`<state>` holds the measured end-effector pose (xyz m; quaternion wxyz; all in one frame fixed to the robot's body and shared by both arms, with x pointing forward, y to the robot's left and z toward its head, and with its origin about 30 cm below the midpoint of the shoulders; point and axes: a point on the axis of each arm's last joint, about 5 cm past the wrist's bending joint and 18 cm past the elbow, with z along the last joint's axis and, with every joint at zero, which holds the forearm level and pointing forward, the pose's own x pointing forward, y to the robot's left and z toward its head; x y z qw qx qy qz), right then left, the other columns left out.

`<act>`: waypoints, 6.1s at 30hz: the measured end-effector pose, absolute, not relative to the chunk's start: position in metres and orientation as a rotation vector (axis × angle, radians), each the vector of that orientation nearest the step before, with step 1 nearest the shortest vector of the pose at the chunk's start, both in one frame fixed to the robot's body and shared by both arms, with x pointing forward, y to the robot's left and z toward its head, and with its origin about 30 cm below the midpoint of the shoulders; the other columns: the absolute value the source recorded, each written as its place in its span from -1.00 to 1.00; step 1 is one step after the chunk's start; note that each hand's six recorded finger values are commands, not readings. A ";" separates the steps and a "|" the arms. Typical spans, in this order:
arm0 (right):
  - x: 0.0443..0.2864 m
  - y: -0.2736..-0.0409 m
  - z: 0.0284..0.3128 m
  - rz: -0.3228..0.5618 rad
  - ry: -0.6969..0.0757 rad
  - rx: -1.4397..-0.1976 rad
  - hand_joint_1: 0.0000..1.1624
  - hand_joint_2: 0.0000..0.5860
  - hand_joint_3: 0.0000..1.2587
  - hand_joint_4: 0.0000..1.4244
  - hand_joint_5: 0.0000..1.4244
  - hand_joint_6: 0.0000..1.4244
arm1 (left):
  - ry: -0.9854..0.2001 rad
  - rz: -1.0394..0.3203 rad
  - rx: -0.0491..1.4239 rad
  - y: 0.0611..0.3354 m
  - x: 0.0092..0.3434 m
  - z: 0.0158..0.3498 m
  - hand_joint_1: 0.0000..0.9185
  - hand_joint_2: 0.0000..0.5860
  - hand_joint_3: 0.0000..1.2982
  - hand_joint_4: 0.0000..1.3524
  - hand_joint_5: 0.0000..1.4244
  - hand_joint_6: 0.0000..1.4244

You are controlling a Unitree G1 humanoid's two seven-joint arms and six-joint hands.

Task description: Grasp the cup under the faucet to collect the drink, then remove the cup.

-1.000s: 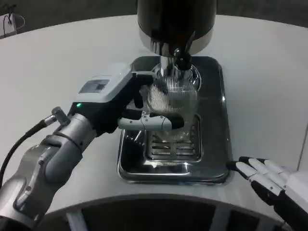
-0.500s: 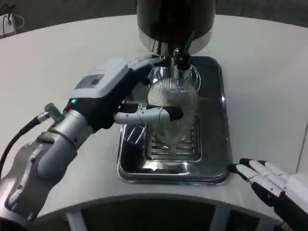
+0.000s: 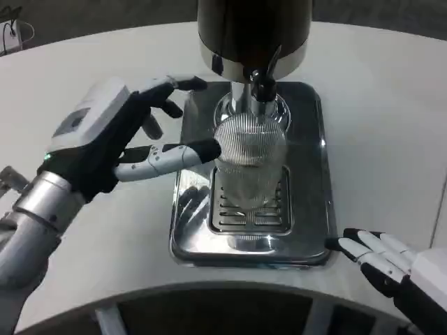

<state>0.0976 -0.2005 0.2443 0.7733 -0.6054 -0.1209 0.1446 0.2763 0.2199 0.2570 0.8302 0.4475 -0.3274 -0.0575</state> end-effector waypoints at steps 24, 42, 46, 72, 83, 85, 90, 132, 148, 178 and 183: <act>0.103 -0.196 0.246 0.324 -0.279 -1.305 -0.26 0.70 -0.88 -1.00 -1.00 -0.91 | -0.742 -0.398 0.513 0.186 0.229 0.293 -1.00 -0.80 -0.97 -1.00 -0.89 -0.70; 0.102 -0.196 0.244 0.329 -0.264 -1.301 -0.26 0.70 -0.88 -1.00 -1.00 -0.91 | -0.721 -0.505 0.596 0.138 0.242 0.324 -1.00 -0.81 -0.95 -1.00 -0.89 -0.71; 0.100 -0.198 0.244 0.323 -0.254 -1.298 -0.26 0.70 -0.88 -1.00 -1.00 -0.91 | -0.722 -0.513 0.624 0.135 0.242 0.325 -1.00 -0.82 -0.98 -1.00 -0.93 -0.75; 0.097 -0.205 0.244 0.318 -0.250 -1.213 -0.28 0.67 -0.87 -1.00 -1.00 -0.91 | -0.783 -0.467 0.916 0.120 0.241 0.320 -1.00 -0.84 -1.00 -1.00 -1.00 -0.82; 0.096 -0.213 0.242 0.286 -0.221 -1.029 -0.04 0.20 -0.92 -1.00 -0.88 -0.83 | -0.796 -0.454 0.967 0.115 0.244 0.316 -1.00 -0.84 -1.00 -1.00 -1.00 -0.82; 0.096 -0.215 0.240 0.259 -0.222 -0.916 0.06 0.00 -0.99 -1.00 -0.85 -0.82 | -0.796 -0.451 0.968 0.114 0.244 0.315 -1.00 -0.84 -1.00 -1.00 -1.00 -0.82; 0.104 -0.216 0.231 0.191 -0.249 -0.777 0.12 -0.06 -1.00 -1.00 -0.85 -0.82 | -0.799 -0.446 0.966 0.115 0.243 0.314 -1.00 -0.85 -1.00 -1.00 -1.00 -0.82; 0.216 -0.144 0.192 0.038 -0.408 -0.477 0.39 -0.25 -1.00 -1.00 -0.90 -0.84 | -0.781 -0.408 1.022 0.128 0.235 0.331 -1.00 -1.00 -1.00 -1.00 -1.00 -0.87; 0.239 -0.122 0.198 0.090 -0.424 -0.443 0.42 -0.27 -1.00 -1.00 -0.91 -0.84 | -0.771 -0.412 1.052 0.131 0.234 0.337 -1.00 -1.00 -1.00 -1.00 -1.00 -0.87; 0.256 -0.103 0.197 0.105 -0.414 -0.392 0.43 -0.27 -1.00 -0.98 -0.89 -0.84 | -0.760 -0.453 1.192 0.128 0.236 0.351 -1.00 -1.00 -1.00 -1.00 -1.00 -0.87; 0.256 -0.099 0.195 0.101 -0.415 -0.386 0.43 -0.27 -1.00 -0.96 -0.88 -0.84 | -0.758 -0.449 1.197 0.128 0.236 0.351 -1.00 -1.00 -1.00 -1.00 -1.00 -0.87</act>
